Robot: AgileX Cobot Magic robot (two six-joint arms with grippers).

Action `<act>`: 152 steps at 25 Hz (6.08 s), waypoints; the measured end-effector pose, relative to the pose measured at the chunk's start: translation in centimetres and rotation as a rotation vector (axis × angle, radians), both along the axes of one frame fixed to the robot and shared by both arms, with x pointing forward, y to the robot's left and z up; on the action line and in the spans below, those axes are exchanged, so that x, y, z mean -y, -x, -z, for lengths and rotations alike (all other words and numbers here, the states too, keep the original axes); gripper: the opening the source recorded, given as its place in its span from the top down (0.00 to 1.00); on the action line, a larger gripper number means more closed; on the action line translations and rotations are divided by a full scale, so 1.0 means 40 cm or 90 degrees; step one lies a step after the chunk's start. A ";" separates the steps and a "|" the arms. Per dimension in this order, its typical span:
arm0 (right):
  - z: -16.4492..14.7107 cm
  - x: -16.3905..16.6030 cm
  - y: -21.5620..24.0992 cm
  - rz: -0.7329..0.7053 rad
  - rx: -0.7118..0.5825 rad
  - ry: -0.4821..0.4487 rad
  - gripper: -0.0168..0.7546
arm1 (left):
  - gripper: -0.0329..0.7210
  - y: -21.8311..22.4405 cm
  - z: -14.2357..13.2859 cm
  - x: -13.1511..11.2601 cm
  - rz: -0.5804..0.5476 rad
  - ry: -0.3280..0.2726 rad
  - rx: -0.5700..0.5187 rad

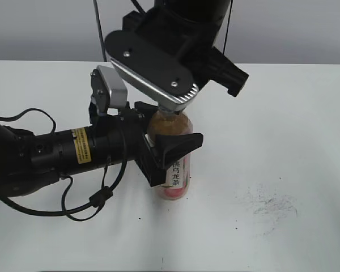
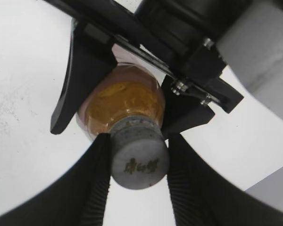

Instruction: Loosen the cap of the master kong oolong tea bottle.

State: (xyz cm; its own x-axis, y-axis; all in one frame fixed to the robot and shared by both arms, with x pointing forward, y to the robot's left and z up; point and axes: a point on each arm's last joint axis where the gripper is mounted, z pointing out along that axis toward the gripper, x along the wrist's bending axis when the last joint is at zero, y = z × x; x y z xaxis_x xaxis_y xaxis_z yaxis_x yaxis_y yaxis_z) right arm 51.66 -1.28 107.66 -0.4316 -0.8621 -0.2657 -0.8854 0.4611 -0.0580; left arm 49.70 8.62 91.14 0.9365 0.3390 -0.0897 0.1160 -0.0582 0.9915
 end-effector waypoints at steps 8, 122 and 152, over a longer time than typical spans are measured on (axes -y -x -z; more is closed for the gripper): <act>0.002 0.001 0.001 -0.194 0.047 0.032 0.62 | 0.36 -0.001 0.000 0.001 0.001 -0.001 0.000; 0.410 0.364 -0.177 1.122 -0.231 0.097 0.63 | 0.36 0.003 -0.001 0.001 0.014 -0.002 0.006; 0.319 0.351 -0.168 1.235 -0.256 -0.017 0.27 | 0.29 0.004 0.005 0.001 0.016 -0.016 0.002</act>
